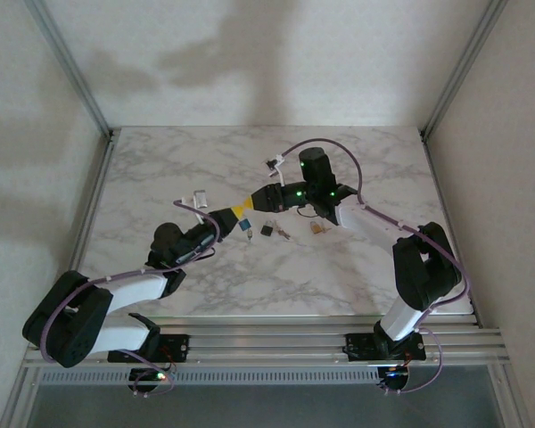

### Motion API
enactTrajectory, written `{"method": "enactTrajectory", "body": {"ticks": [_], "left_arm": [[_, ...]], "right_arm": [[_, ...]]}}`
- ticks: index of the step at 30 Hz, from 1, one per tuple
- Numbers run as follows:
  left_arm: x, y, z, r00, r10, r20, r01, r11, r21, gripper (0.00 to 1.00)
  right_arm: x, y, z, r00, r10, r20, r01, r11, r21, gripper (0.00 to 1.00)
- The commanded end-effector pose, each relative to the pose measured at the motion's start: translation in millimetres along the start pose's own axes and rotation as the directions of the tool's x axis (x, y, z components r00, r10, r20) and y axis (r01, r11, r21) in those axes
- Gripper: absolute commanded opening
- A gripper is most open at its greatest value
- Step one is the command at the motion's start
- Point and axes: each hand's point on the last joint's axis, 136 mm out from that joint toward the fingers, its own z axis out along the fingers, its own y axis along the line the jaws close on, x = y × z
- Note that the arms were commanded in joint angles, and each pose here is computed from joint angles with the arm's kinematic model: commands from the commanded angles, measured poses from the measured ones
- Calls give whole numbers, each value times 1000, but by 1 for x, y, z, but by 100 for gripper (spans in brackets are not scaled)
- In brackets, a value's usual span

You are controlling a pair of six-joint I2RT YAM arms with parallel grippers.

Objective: Lock with the key

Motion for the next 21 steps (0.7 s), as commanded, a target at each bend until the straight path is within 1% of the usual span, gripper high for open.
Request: {"method": "enactTrajectory", "body": {"ticks": [1,4,10,11,12,13,21], "left_arm": [[-4,1,0,1000,-24,2,24,1000,-1,0],[-8,4,0,999,-30,13,30,999,-15,0],[-14,12,0,999,-39,28,40,998,-50,0],[-15,14,0,999,-41,32,43,997,-58,0],[-16,15,0,998,-42,35,44,997,-65,0],[-16,16,0,998,-44,37,47,996,-71,0],[-24,21,2,998,-40,53,46,992,-115,0]], "right_arm": [[-6,-3,3,999,-42,15,42,999,15,46],[-4,-7,2,999,-43,11,42,998,39,53],[-5,-14,-2,998,-56,23,52,992,115,73],[-5,-15,-3,998,-57,23,54,991,126,75],[-5,-17,-4,998,-55,23,52,989,140,83],[-4,-19,-5,998,-53,22,49,987,152,98],[-5,-26,-13,997,-55,46,43,972,233,99]]}}
